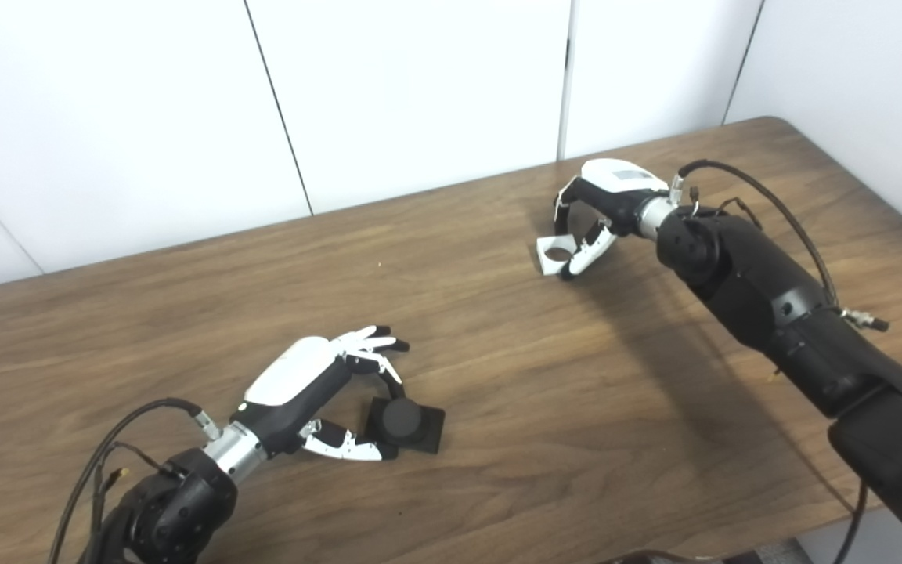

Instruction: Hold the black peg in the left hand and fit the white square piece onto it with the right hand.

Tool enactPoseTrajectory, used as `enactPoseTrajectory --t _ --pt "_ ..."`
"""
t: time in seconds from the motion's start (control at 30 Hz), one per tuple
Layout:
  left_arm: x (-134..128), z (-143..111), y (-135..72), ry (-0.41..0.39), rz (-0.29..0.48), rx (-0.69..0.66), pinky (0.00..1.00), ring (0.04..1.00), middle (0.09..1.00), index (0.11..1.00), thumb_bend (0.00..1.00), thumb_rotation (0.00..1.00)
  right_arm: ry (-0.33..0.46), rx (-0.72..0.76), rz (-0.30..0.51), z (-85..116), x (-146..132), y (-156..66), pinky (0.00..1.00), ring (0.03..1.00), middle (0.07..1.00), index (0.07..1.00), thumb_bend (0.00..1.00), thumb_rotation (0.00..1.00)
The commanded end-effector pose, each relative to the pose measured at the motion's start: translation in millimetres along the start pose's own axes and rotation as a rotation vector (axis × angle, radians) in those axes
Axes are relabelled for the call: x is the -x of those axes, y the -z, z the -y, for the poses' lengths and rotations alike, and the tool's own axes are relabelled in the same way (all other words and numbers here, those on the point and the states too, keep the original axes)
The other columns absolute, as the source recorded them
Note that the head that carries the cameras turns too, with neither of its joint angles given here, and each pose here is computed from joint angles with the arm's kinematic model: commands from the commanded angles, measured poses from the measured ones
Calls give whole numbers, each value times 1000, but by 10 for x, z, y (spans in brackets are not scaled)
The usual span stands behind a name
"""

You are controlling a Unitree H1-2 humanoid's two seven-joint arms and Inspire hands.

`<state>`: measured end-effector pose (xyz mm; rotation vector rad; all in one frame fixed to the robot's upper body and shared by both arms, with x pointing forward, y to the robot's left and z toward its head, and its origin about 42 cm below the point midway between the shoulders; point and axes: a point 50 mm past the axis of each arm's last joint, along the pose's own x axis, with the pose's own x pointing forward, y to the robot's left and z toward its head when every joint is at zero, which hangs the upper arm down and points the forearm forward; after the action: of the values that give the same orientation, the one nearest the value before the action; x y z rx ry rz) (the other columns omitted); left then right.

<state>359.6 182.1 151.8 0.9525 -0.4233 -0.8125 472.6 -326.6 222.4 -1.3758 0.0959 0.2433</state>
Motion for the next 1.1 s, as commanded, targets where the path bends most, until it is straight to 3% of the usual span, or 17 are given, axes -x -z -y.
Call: enactPoseTrajectory --t 0.0,0.2,0.4,0.77,1.07 --pt "74 82 29 81 -19 -38 934 957 876 490 522 73 36 39 -13 105 -14 32 916 874 823 486 514 144" --pt "74 67 23 77 -24 -35 942 959 877 490 522 73 63 32 2 134 31 18 917 875 818 485 515 141" --pt "46 41 43 71 -12 -30 940 956 873 490 522 71 139 -1 64 215 146 -70 997 883 806 483 515 140" --pt "9 46 94 80 -46 -22 936 959 876 490 520 80 268 -113 180 297 545 -299 964 878 798 483 516 140" --pt "-9 42 115 87 -70 -23 941 963 884 491 519 83 319 -155 292 328 892 -514 902 871 799 482 516 142"
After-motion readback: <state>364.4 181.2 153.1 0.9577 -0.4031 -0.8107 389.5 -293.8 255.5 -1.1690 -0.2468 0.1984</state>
